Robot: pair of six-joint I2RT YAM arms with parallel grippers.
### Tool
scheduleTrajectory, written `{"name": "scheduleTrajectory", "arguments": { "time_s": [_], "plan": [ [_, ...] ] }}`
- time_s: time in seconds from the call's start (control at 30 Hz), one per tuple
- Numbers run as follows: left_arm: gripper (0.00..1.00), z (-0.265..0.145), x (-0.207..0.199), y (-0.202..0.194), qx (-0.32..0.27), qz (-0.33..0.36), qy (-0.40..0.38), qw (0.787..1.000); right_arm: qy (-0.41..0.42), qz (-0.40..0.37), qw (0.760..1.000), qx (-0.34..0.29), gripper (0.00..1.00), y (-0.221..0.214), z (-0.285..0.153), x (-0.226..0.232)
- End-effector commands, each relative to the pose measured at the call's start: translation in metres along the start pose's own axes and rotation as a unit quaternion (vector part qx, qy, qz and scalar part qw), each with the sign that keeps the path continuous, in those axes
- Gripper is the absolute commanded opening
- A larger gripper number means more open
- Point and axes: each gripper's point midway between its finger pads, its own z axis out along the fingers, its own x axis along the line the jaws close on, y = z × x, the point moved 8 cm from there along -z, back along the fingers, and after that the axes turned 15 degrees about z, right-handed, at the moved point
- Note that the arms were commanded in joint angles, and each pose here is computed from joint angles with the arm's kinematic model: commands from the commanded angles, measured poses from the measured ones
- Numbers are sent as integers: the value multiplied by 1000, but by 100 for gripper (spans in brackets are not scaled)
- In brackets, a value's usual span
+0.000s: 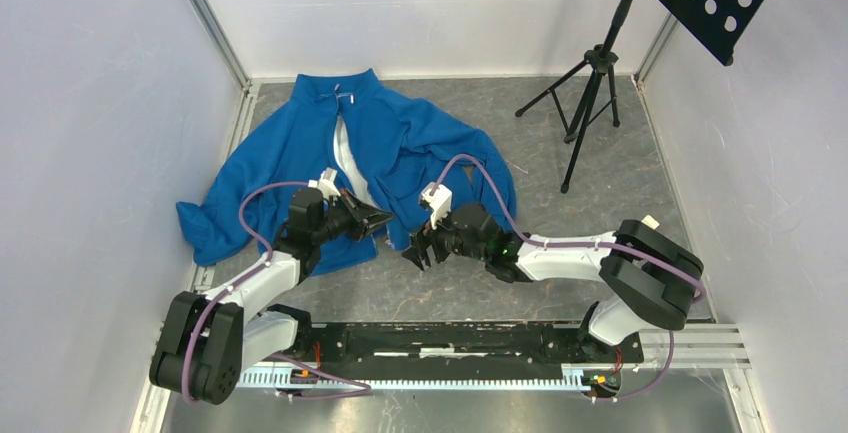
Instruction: Zip up the jacket
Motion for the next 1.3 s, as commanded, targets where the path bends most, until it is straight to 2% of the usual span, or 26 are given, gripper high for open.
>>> {"name": "scheduleTrajectory", "arguments": {
  "time_s": [0.0, 0.03, 0.13, 0.4, 0.9, 1.27],
  "plan": [
    [2, -1, -11, 9, 2, 19, -11, 1000, 6, 25, 999, -31, 76, 14, 5, 6],
    [2, 0, -11, 9, 4, 14, -9, 1000, 9, 32, 999, -31, 71, 17, 8, 9],
    [2, 0, -11, 9, 6, 11, -7, 1000, 19, 37, 999, -28, 68, 19, 17, 20],
    [2, 0, -10, 10, 13, 11, 2, 1000, -16, 24, 998, -57, 58, 17, 30, 28],
    [2, 2, -7, 8, 24, -10, 13, 1000, -17, 76, 993, -84, 58, 23, 39, 33],
    [2, 3, -10, 11, 24, -13, 12, 1000, -31, 95, 990, -98, 44, 28, 50, 32]
  ]
}}
